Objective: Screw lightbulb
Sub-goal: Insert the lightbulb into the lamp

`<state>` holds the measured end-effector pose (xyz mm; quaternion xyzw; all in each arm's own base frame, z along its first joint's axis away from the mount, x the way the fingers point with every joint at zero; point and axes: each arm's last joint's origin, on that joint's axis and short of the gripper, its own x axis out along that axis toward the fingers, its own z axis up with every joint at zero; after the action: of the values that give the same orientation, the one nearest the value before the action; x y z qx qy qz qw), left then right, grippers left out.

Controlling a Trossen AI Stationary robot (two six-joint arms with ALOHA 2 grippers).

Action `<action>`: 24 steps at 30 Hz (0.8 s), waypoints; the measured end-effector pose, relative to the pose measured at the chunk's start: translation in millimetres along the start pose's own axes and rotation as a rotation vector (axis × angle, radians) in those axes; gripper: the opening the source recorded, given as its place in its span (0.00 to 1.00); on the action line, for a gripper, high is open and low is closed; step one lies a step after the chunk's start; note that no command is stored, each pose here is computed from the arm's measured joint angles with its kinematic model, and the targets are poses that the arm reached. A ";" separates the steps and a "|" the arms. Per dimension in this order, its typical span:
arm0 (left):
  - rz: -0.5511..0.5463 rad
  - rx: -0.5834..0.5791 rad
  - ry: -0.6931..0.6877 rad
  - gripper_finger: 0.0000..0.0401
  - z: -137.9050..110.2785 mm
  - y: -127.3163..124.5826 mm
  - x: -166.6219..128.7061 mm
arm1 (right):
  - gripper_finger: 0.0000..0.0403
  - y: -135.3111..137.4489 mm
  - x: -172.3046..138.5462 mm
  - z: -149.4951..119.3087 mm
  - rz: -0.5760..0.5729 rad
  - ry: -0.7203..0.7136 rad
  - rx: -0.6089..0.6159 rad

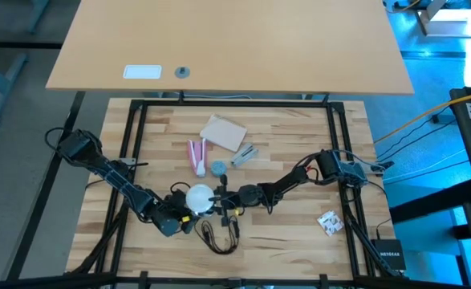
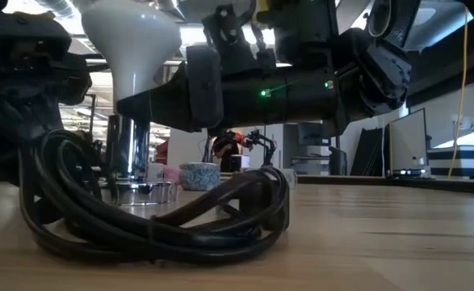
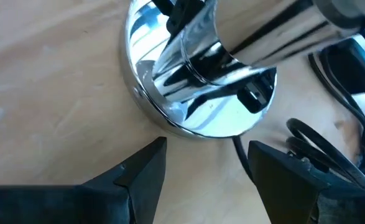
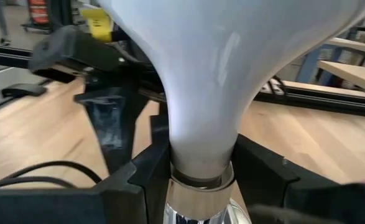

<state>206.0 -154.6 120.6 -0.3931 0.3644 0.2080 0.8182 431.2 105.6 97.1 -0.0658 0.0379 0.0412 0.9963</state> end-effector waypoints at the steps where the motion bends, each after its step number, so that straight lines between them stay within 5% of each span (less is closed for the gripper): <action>1: -0.002 0.007 -0.001 0.55 0.0 -0.8 -0.2 | 0.41 0.4 0.0 0.0 0.005 -0.001 0.000; 24: 0.167 0.118 -0.146 0.55 31.7 13.8 -6.6 | 0.41 2.2 -0.2 0.3 0.037 -0.005 0.000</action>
<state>206.7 -121.4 132.3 -0.2963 0.3467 0.2815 0.8443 430.8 107.8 97.1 -0.0649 0.0368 0.0599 0.9954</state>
